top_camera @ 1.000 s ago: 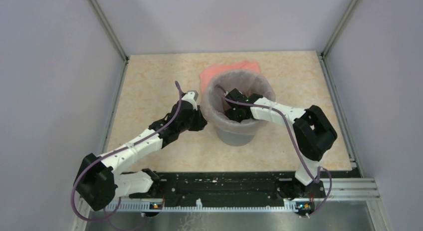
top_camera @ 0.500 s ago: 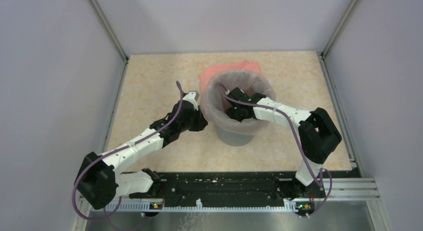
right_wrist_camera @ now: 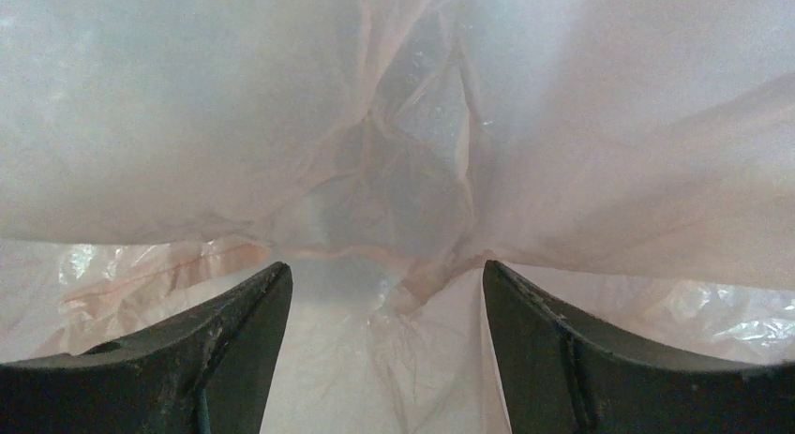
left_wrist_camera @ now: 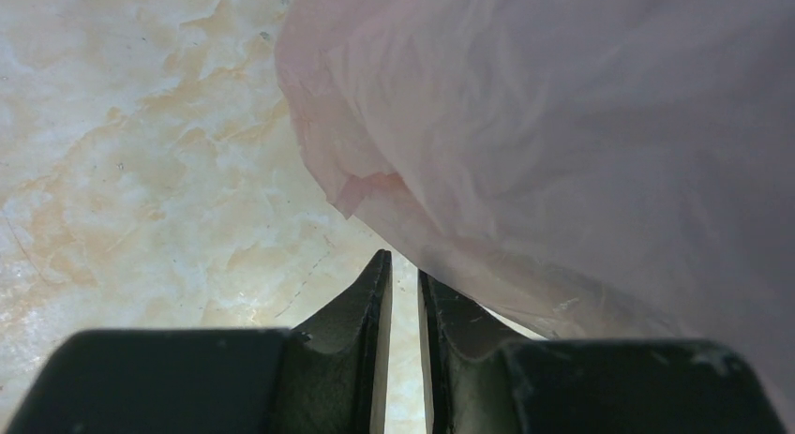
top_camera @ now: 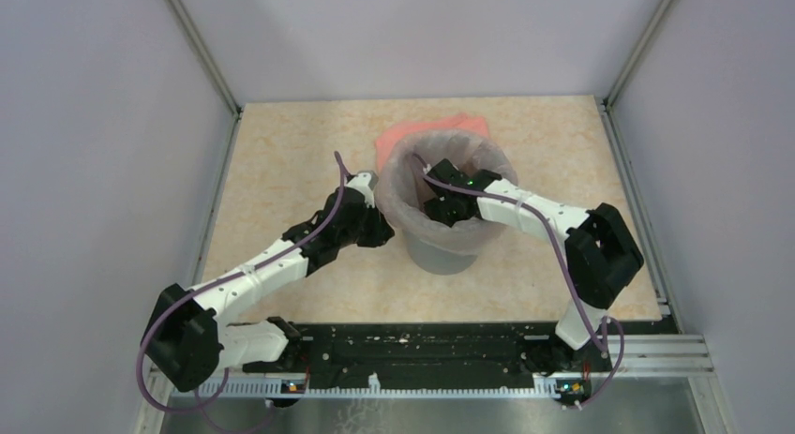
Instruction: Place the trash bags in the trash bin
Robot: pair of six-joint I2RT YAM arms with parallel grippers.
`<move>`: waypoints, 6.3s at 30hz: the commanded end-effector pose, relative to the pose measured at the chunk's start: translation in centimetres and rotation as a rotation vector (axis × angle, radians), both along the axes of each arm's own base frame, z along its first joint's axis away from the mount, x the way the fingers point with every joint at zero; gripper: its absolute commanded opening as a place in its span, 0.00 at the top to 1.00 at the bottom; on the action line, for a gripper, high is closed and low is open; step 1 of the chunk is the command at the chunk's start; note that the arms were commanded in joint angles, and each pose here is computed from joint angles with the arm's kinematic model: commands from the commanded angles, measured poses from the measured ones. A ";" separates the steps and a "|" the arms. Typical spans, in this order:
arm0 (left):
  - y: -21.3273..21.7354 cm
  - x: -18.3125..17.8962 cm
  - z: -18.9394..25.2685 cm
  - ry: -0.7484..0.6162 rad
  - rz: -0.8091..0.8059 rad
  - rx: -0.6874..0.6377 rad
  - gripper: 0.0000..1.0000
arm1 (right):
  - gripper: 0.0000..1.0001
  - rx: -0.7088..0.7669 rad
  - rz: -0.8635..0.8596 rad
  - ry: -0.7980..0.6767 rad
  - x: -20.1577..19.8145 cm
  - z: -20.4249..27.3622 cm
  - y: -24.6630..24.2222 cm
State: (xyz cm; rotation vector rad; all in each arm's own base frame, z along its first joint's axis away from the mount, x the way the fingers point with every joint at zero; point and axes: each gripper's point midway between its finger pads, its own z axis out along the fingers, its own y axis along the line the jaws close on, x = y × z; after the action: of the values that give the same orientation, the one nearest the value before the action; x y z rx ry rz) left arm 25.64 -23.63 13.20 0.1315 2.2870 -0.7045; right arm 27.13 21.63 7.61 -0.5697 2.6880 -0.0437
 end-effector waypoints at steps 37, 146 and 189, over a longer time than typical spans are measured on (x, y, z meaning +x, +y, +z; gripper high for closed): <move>-2.1 -0.2 -0.8 0.024 -0.113 -0.022 0.79 | 0.25 0.200 0.033 -0.073 0.1 8.8 2.9; -2.3 5.1 18.8 -0.371 0.018 0.087 0.02 | 0.01 0.479 -0.245 -0.534 3.2 24.3 -5.9; 5.1 -2.9 19.9 -0.486 0.052 -0.054 0.02 | 0.01 0.771 -0.238 -0.843 -4.4 28.8 -10.1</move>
State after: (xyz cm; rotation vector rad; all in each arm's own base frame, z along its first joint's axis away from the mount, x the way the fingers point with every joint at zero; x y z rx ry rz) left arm 22.57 -18.60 33.03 0.2017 1.8165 -0.6315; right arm 22.73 11.45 35.36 0.0181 1.7833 0.5103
